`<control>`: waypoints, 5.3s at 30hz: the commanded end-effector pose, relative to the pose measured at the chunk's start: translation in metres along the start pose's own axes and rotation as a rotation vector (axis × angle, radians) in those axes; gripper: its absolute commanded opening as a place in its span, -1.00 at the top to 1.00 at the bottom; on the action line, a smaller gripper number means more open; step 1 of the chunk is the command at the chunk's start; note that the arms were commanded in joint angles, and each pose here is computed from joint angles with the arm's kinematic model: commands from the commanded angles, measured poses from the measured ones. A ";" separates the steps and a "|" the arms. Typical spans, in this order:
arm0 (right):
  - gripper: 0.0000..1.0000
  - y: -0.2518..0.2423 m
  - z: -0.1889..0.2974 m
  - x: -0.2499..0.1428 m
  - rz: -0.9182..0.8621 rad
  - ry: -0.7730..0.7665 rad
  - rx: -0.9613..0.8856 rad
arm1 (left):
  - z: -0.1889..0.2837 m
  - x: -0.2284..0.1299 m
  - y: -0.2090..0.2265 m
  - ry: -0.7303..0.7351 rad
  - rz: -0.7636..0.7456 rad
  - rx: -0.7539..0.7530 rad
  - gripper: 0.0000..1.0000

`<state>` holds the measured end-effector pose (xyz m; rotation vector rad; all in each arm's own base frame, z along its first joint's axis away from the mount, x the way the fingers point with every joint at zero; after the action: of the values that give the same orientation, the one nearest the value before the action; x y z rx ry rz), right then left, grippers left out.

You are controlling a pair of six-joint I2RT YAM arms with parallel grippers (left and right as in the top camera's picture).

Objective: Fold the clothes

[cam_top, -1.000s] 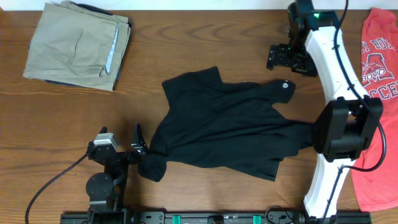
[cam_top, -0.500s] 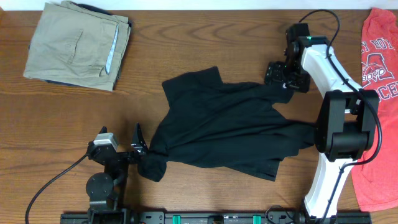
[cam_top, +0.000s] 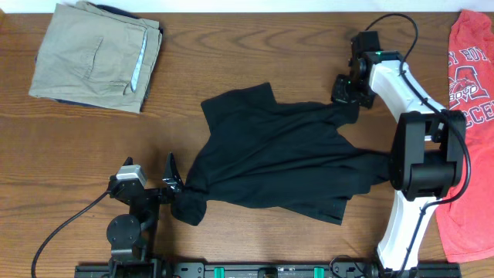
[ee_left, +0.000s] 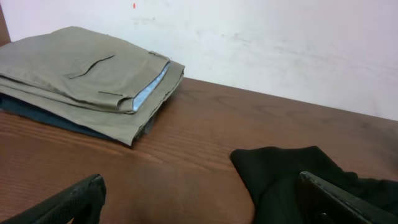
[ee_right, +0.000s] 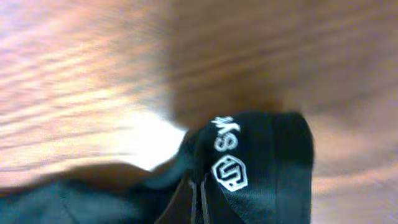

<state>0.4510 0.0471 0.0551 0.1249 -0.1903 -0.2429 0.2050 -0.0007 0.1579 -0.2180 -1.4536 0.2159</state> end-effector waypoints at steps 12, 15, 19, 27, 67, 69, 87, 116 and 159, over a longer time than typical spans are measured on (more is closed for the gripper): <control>0.97 0.141 0.119 0.076 0.199 -0.387 0.301 | -0.001 -0.013 0.004 0.041 -0.006 0.013 -0.95; 0.97 0.164 0.154 0.091 0.205 -0.496 0.367 | -0.001 -0.013 0.004 0.041 -0.006 0.013 -0.96; 0.97 0.184 0.189 0.104 0.201 -0.605 0.449 | -0.001 -0.013 0.004 0.041 -0.006 0.013 -0.96; 0.83 0.203 0.206 0.104 0.313 -0.684 0.475 | -0.001 -0.013 0.004 0.041 -0.006 0.013 -0.96; -0.99 -0.010 0.304 -0.131 0.002 -0.132 -0.170 | -0.001 -0.013 0.004 0.041 -0.006 0.013 -0.96; -0.98 -0.018 0.291 -0.147 -0.008 -0.084 -0.194 | -0.001 -0.013 0.004 0.041 -0.006 0.013 -0.96; -0.61 -0.018 0.111 -0.259 0.050 0.304 -0.057 | -0.001 -0.013 0.004 0.041 -0.006 0.013 -0.95; 0.16 -0.020 0.036 -0.294 -0.020 0.304 0.118 | -0.001 -0.013 0.004 0.041 -0.006 0.013 -0.96; 0.98 -0.083 0.253 -0.262 -0.231 -0.369 -0.027 | -0.001 -0.013 0.004 0.041 -0.006 0.013 -0.96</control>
<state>0.1313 0.0191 0.2301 0.1007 -0.4563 -0.4276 0.2050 -0.0007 0.1579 -0.2166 -1.4538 0.2144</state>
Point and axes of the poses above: each gripper's point midway between its finger pads, its own z axis back along the fingers, its own y axis along the line the jaws close on, x = y × z, the point moved 4 cm from there along z, back along the fingers, and after that the axes turned 3 degrees about z, right-handed, at the moved point
